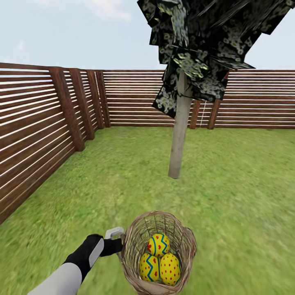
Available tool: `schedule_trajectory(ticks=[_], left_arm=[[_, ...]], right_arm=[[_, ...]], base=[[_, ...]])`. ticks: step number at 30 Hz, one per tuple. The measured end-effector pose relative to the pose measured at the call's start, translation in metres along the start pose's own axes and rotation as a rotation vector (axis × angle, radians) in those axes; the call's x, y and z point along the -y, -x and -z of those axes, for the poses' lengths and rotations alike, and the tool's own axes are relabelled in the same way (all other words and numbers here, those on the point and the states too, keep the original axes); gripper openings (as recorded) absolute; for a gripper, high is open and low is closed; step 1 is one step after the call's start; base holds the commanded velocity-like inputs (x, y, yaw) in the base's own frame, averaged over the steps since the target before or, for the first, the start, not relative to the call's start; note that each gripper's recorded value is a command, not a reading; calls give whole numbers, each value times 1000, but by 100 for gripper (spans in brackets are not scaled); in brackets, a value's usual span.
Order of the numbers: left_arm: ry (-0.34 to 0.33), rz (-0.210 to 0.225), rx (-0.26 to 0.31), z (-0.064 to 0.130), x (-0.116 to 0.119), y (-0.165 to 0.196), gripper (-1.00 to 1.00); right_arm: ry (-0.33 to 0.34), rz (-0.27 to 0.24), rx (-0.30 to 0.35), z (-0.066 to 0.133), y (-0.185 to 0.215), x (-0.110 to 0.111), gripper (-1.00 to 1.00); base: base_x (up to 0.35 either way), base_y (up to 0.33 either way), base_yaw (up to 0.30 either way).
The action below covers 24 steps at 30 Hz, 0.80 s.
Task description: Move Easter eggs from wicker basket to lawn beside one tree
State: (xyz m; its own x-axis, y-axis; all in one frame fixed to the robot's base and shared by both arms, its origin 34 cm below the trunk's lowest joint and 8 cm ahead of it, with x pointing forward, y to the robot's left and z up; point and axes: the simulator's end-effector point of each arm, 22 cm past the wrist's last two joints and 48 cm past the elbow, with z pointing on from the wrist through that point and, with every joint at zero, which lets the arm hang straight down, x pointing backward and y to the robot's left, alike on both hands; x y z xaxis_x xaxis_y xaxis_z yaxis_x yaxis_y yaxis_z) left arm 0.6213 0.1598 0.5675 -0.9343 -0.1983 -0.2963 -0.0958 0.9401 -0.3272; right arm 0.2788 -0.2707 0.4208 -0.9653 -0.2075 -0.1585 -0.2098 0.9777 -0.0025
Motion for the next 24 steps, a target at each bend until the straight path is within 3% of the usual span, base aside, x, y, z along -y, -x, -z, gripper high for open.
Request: schedule_trajectory(ticks=[24], left_arm=[[-1,-1,0,0,1,0,-100]], right_arm=[[0,0,0,0,0,0,100]], base=[[319,0,0]])
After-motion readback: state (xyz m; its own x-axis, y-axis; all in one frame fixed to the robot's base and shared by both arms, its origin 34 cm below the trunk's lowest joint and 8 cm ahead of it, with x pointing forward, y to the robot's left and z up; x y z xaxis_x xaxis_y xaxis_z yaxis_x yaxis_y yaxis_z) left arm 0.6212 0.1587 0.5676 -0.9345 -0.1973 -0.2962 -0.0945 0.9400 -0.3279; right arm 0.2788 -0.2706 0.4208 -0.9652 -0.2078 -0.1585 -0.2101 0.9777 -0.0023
